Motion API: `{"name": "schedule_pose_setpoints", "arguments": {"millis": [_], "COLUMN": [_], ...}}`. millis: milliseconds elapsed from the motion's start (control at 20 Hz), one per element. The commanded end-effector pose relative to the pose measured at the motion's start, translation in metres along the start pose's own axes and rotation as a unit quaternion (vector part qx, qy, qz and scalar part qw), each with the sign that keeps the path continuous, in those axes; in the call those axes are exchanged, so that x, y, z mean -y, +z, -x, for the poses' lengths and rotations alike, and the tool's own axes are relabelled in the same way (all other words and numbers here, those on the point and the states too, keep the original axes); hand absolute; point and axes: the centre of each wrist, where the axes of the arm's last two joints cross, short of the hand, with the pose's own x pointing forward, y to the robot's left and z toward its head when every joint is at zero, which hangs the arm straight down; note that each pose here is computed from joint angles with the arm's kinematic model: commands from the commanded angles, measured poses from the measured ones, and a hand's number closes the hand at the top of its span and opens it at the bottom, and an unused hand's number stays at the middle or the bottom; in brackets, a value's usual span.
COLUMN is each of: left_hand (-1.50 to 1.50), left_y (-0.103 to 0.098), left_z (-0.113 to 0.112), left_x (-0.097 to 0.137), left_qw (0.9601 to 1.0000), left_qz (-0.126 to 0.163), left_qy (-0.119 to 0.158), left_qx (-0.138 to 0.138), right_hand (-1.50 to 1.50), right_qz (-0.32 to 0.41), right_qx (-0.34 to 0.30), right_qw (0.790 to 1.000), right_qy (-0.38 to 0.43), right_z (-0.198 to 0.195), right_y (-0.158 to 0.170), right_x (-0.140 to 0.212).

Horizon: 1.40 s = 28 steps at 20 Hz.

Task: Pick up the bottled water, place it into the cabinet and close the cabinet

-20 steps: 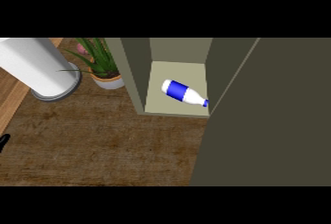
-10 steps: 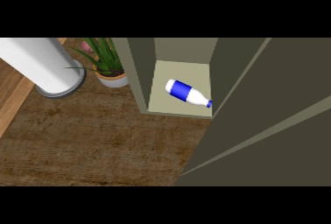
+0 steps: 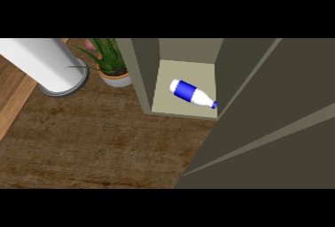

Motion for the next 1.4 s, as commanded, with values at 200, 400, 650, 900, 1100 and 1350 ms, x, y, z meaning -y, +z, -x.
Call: {"name": "schedule_pose_setpoints", "arguments": {"millis": [200,400,650,900,1100,1350], "left_hand": [-1.50,-1.50,-1.50,-1.50,-1.50,-1.50], "left_y": [0.004,0.004,0.014,0.026,0.044,0.058], "left_z": [-0.006,-0.013,-0.018,-0.020,-0.024,-0.020], "left_x": [-0.009,-0.016,-0.025,-0.032,-0.044,-0.037], "left_qw": [0.9998,0.9997,0.9999,1.0000,0.9998,0.9997], "left_qz": [0.014,0.021,0.013,0.007,-0.012,-0.023], "left_qy": [0.009,0.003,0.003,0.002,0.000,-0.001], "left_qx": [0.008,0.013,0.010,0.007,0.016,0.011], "right_hand": [1.50,1.50,1.50,1.50,1.50,1.50], "right_qz": [-0.055,-0.139,-0.144,-0.094,-0.062,-0.031], "right_qx": [-0.018,-0.004,-0.022,-0.062,-0.074,-0.080], "right_qw": [0.996,0.989,0.987,0.983,0.977,0.976], "right_qy": [-0.065,-0.056,-0.062,-0.145,-0.188,-0.200], "right_z": [-0.004,-0.013,-0.015,-0.006,-0.013,-0.006], "right_y": [-0.052,-0.067,-0.083,-0.105,-0.137,-0.166], "right_x": [-0.012,-0.008,0.015,0.052,0.079,0.122]}}
